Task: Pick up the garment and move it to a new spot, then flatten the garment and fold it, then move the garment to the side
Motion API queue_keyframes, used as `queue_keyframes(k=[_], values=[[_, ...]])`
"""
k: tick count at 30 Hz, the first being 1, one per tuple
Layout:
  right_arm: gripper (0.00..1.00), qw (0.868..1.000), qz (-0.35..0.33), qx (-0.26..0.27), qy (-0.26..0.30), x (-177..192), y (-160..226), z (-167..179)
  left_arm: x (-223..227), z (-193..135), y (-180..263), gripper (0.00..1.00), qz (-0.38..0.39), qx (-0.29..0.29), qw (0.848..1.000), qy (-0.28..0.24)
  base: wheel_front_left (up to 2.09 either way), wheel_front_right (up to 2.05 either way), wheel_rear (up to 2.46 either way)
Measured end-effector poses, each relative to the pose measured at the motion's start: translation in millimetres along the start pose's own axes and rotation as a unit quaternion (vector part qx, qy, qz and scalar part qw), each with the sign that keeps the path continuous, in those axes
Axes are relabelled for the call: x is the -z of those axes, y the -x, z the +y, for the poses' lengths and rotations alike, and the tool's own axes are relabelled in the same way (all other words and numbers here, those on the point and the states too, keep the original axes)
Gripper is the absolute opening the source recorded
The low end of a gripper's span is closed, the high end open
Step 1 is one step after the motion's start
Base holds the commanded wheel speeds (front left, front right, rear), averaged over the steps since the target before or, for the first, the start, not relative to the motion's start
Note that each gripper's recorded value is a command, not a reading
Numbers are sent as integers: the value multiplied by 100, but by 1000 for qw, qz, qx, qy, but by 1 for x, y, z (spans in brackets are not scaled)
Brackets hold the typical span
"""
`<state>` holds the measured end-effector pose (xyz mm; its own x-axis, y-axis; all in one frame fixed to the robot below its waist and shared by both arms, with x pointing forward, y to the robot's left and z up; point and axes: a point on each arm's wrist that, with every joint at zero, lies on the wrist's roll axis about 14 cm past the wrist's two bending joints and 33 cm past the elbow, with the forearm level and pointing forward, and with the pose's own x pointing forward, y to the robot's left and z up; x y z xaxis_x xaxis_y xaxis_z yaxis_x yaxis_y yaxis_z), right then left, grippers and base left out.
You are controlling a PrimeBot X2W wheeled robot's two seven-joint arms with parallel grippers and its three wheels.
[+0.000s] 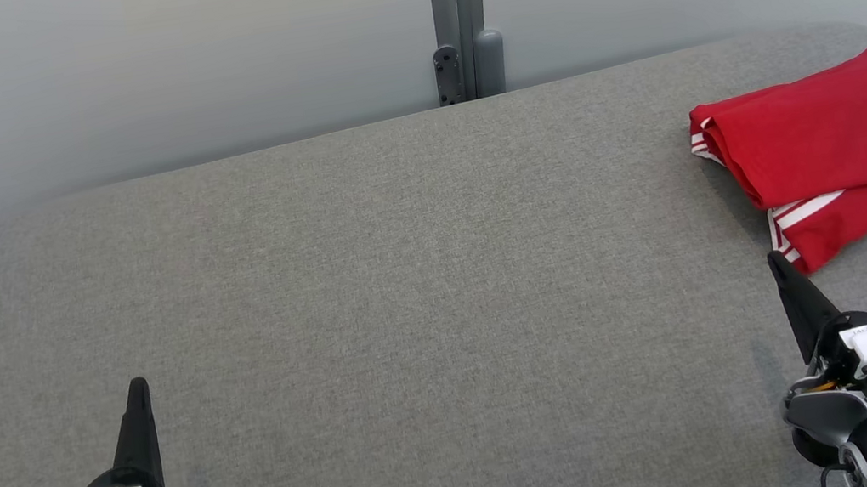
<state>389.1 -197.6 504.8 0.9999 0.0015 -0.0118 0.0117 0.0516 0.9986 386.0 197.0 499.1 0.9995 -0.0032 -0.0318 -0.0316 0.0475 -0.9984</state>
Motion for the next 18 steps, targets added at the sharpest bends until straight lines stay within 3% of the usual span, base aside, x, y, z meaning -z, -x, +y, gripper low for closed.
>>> queue_keyframes(k=[18], values=[[0, 1000, -1, -4, -27, -2, 0, 1, -3, -4, -1, 0, -2, 10, 1000, 27, 0, 0, 0]])
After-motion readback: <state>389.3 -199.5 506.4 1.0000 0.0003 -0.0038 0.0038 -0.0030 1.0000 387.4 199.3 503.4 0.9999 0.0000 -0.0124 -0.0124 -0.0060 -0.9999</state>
